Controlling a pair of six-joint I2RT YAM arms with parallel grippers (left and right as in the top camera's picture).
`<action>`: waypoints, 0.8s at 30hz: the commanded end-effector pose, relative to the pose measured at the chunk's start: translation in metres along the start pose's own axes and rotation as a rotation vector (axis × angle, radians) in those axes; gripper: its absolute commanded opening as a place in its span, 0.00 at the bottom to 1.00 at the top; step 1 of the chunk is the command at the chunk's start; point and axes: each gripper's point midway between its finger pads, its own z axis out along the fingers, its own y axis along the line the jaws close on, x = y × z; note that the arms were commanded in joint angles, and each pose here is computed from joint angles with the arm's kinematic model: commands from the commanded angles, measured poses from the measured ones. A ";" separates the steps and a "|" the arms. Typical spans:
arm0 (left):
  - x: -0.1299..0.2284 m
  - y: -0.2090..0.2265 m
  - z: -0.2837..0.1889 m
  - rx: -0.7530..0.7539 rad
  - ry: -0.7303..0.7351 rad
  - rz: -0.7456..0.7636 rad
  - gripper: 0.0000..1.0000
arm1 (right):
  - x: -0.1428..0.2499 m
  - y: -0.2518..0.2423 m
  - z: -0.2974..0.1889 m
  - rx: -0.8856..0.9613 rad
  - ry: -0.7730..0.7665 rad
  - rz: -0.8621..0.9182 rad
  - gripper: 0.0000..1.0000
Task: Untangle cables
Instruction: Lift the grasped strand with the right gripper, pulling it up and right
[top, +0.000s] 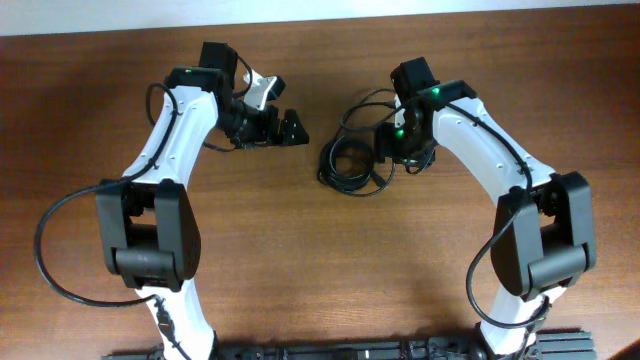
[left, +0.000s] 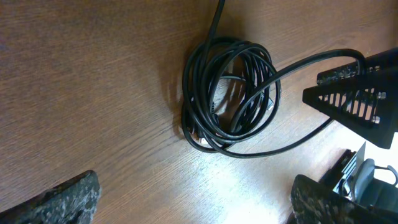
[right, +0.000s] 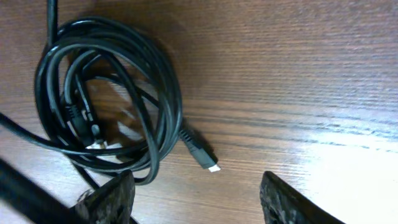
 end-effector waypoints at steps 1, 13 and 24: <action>-0.004 0.002 0.001 -0.002 -0.008 -0.001 0.99 | 0.002 0.007 0.000 -0.033 0.010 -0.018 0.04; -0.006 0.002 0.001 -0.002 -0.016 0.005 0.99 | 0.008 0.189 -0.397 -0.856 -0.627 -0.552 0.04; -0.006 0.002 0.001 -0.001 -0.017 -0.002 0.99 | -0.036 0.148 -0.483 -1.034 -0.767 -0.192 0.04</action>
